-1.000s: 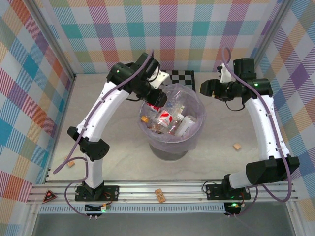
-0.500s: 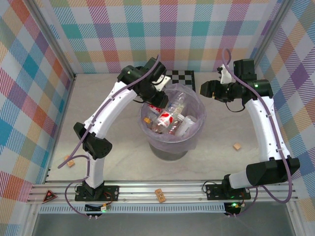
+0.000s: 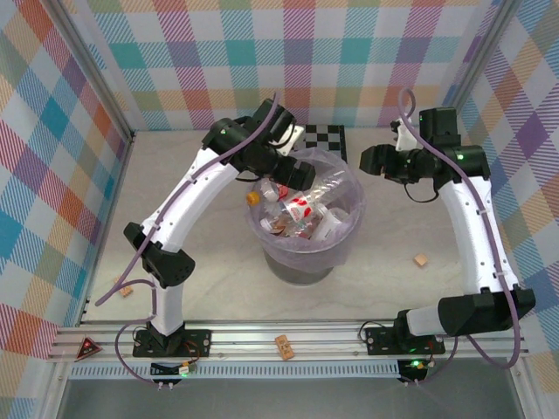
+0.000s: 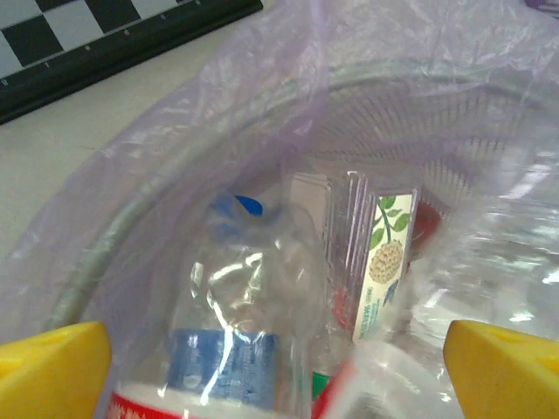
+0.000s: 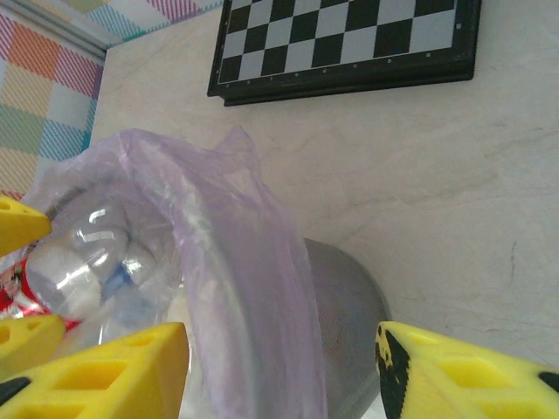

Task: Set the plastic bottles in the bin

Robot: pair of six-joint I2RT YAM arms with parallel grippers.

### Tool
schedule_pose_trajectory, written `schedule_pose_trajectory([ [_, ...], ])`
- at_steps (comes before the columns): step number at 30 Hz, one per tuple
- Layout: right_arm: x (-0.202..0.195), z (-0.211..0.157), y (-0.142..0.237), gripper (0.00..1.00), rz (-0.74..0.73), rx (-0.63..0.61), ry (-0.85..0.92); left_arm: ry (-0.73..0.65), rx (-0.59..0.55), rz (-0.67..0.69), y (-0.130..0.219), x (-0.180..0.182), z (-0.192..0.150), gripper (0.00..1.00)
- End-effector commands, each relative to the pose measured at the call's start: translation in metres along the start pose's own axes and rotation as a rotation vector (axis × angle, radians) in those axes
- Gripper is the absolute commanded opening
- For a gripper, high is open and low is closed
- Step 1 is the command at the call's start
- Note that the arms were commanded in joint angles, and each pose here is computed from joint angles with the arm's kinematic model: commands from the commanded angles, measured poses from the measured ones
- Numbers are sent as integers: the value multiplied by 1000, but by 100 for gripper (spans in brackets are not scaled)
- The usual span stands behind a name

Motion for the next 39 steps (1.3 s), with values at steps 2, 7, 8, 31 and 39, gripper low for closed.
schedule_pose_trajectory([
  [2,17,-5,24,59,62,-14,4,19,-106,-17,33,-2,10,94],
  [7,24,-32,18,55,151,86,-45,32,-135,25,46,7,9,84],
  [8,26,-38,16,55,163,116,-53,34,-142,31,49,9,8,82],
  [31,77,-66,-64,33,372,276,-54,385,-160,226,54,125,-52,87],
  [39,122,-39,-111,31,450,230,12,516,-177,268,80,173,-82,83],
])
Point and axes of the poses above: each hand's point on the last joint's axis, 136 mm out from that joint toward the fingers, its own y axis back along the fingers, its own x axis along the line the jaws close on, z = x × y, the point moved 4 cm from there along y, back along the fingers, and after that the axes turned 11 degrees about y, right-handed, at the moved point
